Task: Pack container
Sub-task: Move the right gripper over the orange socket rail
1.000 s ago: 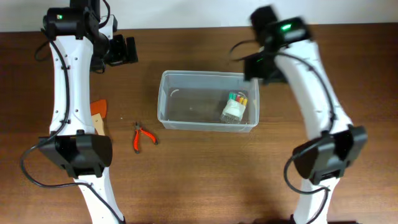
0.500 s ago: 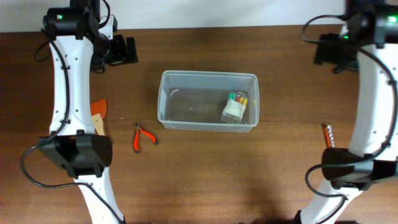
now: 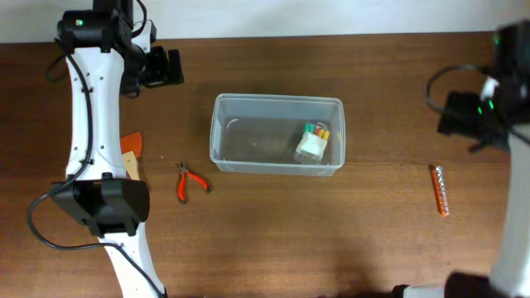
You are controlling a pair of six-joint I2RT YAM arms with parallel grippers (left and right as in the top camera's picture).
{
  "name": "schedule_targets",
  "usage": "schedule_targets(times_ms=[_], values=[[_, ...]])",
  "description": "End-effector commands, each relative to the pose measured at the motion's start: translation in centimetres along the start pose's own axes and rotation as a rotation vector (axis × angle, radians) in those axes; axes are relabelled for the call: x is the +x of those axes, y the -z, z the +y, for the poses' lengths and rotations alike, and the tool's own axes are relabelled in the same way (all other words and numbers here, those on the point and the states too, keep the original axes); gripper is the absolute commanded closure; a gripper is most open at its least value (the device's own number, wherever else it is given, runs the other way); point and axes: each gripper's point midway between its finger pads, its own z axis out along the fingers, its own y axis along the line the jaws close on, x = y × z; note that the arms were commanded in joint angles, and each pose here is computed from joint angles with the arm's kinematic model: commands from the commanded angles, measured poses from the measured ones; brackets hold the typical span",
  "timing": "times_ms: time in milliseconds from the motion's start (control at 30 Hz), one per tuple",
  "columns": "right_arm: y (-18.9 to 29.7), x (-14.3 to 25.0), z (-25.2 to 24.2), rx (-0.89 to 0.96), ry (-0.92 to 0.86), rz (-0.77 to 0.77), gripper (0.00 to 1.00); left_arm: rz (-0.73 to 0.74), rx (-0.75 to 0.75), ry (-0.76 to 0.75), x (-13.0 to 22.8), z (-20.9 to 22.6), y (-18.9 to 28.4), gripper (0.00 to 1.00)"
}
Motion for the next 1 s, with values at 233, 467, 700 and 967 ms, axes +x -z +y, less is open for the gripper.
schedule_targets(times_ms=[233,467,700,967], values=[[-12.2,7.8,-5.1,-0.044,-0.112,0.345,0.01,-0.024,-0.006,-0.009,-0.4,0.2,0.7,0.01],[-17.1,8.2,-6.8,-0.086,-0.101,0.3,0.01,-0.024,-0.006,-0.009,-0.4,0.2,0.7,0.01],[-19.4,6.8,-6.6,-0.076,0.034,0.232,0.02,-0.024,-0.006,-0.009,-0.4,0.2,0.7,0.01],[-22.9,8.7,-4.8,-0.132,0.073,0.336,0.03,-0.024,-0.006,-0.009,-0.4,0.2,0.7,0.01]])
